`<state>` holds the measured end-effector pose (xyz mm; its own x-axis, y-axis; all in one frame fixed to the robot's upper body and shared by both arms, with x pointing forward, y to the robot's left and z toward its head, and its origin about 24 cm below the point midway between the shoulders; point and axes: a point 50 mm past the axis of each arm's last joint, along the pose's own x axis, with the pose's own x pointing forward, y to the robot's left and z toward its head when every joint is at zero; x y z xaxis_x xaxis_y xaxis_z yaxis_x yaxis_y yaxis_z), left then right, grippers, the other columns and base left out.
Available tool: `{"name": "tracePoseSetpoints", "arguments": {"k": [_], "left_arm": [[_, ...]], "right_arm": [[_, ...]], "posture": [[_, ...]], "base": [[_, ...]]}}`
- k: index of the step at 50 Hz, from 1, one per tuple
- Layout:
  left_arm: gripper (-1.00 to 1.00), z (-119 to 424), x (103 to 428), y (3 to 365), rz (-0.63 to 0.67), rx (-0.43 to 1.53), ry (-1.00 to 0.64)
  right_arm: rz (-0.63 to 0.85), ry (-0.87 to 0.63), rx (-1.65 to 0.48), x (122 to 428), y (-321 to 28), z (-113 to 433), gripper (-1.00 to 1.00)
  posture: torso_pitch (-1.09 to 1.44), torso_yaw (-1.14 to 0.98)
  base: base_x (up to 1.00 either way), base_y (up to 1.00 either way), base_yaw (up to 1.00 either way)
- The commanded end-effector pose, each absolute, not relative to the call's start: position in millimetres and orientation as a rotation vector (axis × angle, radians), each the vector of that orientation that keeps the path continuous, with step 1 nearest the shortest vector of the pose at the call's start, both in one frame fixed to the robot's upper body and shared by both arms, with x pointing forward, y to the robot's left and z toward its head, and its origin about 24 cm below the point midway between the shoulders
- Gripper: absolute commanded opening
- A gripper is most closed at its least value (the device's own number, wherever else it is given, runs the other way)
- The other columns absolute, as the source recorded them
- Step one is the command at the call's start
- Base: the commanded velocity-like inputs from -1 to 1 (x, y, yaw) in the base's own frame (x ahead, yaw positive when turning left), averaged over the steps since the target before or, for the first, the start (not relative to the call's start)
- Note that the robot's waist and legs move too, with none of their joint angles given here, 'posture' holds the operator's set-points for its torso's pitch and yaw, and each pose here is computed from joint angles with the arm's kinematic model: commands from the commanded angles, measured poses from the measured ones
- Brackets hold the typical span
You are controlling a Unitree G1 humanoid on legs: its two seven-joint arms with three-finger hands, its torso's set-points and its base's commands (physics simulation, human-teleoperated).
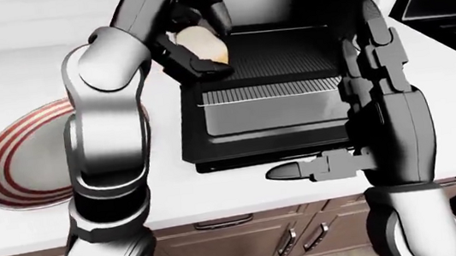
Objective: Place the bread on the rack of the toaster oven.
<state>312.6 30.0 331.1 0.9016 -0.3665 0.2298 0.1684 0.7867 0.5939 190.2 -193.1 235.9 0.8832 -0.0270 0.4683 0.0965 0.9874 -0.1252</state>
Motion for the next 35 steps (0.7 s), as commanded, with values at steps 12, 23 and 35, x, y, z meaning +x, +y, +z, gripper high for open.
{"name": "tracePoseSetpoints", "arguments": {"k": [12,23,35], "left_arm": [[-0.65,342.5,318.0,-8.1,-0.375,0.606,-0.437],[-0.62,328.4,327.1,-21.9,-0.401,0.620,-0.423],[-0.33,315.2,332.2,-28.8,-0.413,0.628,-0.410]], "right_arm": [[-0.073,-0.553,-0.147,181.9,-193.1,244.0,1.00],[-0.079,-0.549,-0.148,180.3,-193.9,240.9,1.00],[-0.079,-0.545,-0.148,180.0,-193.5,238.6,1.00]], "posture": [[0.00,0.00],[0.00,0.00],[0.00,0.00]], "base": [[0.00,0.00,0.00],[0.00,0.00,0.00],[0.00,0.00,0.00]]}}
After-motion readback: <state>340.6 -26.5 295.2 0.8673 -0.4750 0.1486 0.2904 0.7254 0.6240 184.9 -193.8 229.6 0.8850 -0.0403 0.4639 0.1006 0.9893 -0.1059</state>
